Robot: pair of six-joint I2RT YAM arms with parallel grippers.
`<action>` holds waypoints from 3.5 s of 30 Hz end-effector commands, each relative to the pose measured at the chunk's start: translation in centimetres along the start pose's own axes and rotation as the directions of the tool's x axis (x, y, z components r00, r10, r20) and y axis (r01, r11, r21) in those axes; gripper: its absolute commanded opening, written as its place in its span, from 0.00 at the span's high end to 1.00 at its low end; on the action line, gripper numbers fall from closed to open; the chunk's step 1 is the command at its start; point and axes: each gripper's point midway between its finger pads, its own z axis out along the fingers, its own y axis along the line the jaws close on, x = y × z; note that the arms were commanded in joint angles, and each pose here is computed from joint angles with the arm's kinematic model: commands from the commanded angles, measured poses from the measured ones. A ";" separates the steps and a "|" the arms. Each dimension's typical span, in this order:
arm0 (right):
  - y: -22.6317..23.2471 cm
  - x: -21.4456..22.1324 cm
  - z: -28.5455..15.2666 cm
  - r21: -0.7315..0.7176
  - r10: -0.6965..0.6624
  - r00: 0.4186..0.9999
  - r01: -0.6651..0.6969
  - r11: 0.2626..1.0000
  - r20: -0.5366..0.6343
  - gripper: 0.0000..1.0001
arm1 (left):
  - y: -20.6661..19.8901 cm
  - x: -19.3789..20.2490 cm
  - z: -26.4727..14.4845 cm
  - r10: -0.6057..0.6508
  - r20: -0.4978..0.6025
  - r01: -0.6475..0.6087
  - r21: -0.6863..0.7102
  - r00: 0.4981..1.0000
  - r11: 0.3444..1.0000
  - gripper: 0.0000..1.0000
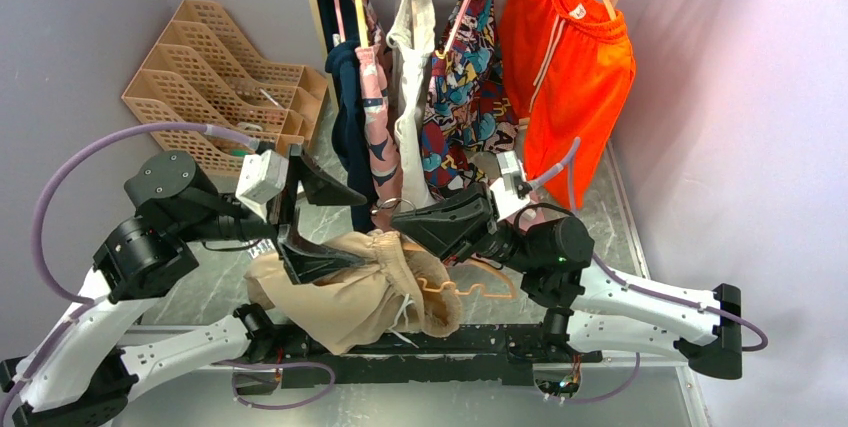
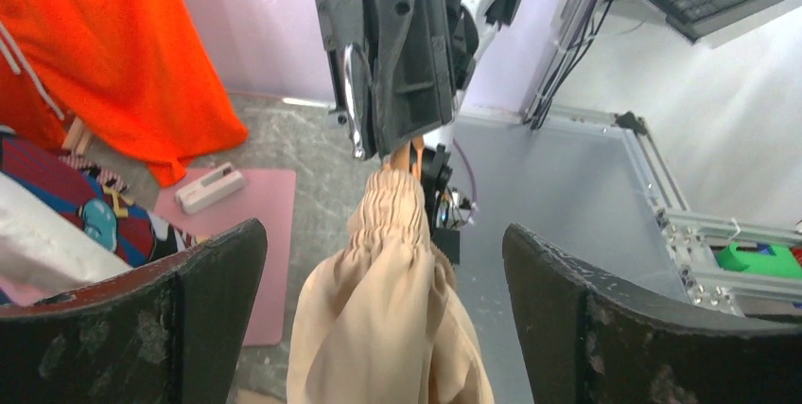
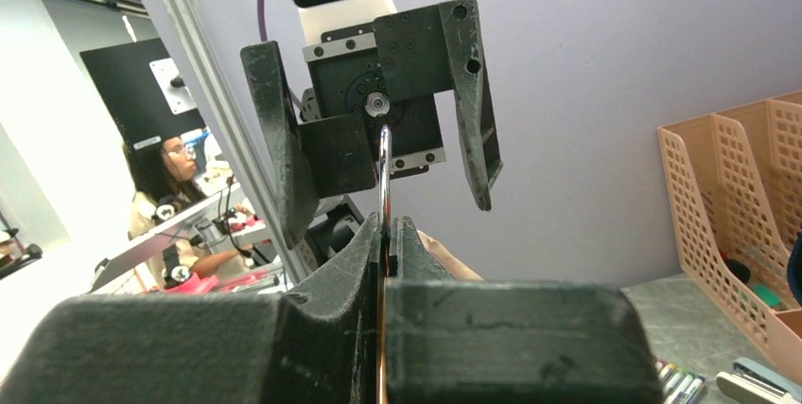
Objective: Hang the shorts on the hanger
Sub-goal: Hang the shorts on the hanger.
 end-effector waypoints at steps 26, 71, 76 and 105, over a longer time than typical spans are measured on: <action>1.1 -0.4 2.2 -0.075 -0.050 0.999 0.049 0.996 -0.011 1.00 | 0.7 7.3 0.8 -0.108 -0.271 0.124 0.045 0.957 0.991 0.18; -6.2 4.6 -6.4 0.511 0.186 0.905 0.040 0.859 -0.383 0.00 | 0.2 -8.6 -11.2 0.306 0.321 -0.134 -0.461 0.896 0.877 0.93; -7.6 4.6 -5.7 0.561 0.176 0.913 0.066 0.825 -0.368 0.07 | -0.1 -9.5 -11.0 0.313 0.316 -0.149 -0.450 0.896 0.881 0.93; -12.9 1.7 -13.7 0.858 0.162 0.916 0.266 0.439 -0.367 1.00 | -2.1 -7.5 -8.9 0.226 0.206 -0.163 -0.285 0.952 0.945 0.93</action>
